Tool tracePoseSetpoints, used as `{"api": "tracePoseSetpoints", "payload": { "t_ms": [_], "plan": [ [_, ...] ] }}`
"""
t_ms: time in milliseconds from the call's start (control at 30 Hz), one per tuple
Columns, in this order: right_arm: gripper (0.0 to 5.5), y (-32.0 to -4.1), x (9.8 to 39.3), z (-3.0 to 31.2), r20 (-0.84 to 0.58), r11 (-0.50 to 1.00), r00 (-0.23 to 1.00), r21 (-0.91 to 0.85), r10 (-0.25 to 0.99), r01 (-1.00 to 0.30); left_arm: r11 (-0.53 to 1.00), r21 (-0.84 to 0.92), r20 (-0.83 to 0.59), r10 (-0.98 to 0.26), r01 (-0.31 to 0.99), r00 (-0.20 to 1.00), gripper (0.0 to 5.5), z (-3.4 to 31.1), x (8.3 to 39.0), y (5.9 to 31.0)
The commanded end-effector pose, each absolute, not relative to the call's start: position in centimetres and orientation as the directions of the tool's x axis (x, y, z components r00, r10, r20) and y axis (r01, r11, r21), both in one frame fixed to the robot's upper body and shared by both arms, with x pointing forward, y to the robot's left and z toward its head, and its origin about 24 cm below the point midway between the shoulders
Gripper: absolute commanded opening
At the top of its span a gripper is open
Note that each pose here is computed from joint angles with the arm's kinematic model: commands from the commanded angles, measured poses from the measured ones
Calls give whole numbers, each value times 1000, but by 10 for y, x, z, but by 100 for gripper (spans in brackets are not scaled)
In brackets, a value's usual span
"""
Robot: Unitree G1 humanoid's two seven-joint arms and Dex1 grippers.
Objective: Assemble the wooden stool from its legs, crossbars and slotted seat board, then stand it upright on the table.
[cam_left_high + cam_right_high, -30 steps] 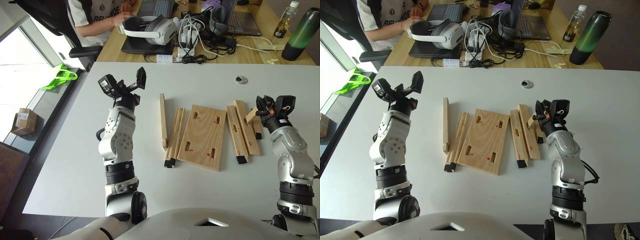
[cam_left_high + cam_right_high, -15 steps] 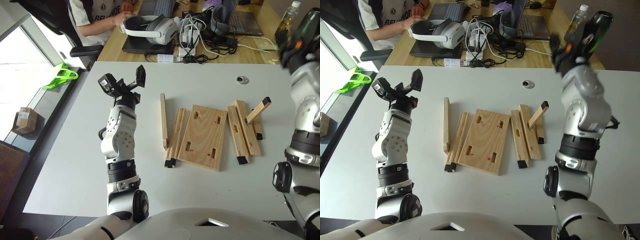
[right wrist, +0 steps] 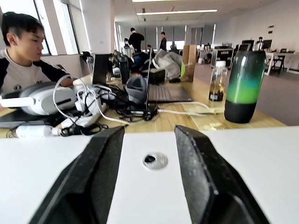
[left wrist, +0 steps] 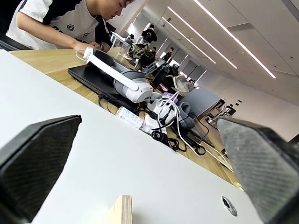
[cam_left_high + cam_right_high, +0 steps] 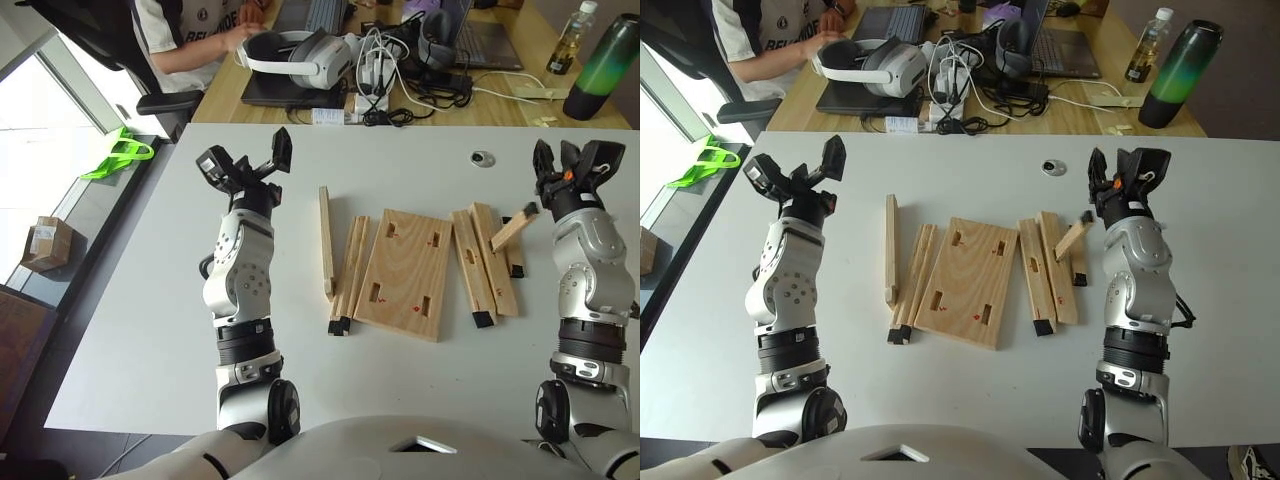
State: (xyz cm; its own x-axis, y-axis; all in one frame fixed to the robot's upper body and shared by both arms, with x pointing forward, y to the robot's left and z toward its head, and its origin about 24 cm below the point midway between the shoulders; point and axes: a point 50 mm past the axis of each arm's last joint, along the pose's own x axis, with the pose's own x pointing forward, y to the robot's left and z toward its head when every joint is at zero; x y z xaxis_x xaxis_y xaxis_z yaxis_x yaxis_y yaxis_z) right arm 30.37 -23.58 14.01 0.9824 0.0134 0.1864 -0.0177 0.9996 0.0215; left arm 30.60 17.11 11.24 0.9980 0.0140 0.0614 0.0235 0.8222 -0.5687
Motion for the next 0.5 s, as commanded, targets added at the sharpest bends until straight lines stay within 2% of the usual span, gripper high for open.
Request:
{"api": "tracePoseSetpoints", "payload": {
  "t_ms": [33,100,200,233,300,333,367,433,500],
  "plan": [
    [199,-197,304,174,270,970,932,-50,241,-236,821,-569,73,10,34,997,540,116,309,172],
    [199,-188,303,169,209,951,928,-49,308,-305,820,-571,74,9,35,997,540,115,309,172],
    [199,-178,299,134,-115,901,894,74,433,-427,819,-573,75,8,36,997,540,115,308,172],
    [199,-183,298,122,-212,916,891,87,402,-393,818,-574,75,9,35,997,540,114,308,172],
    [199,-214,302,99,-360,985,918,109,166,-135,817,-575,74,12,33,997,540,114,307,172],
    [199,-239,299,84,-427,997,904,66,-3,34,817,-576,74,14,31,997,540,114,307,172],
    [199,-258,294,73,-467,989,876,20,-123,150,816,-577,74,16,30,997,540,114,307,172],
    [199,-279,288,72,-404,964,876,-73,-264,256,814,-581,75,16,31,997,540,114,307,172],
    [199,-270,291,80,-358,975,908,-109,-220,194,812,-582,75,18,30,997,540,113,307,173]
  ]
}}
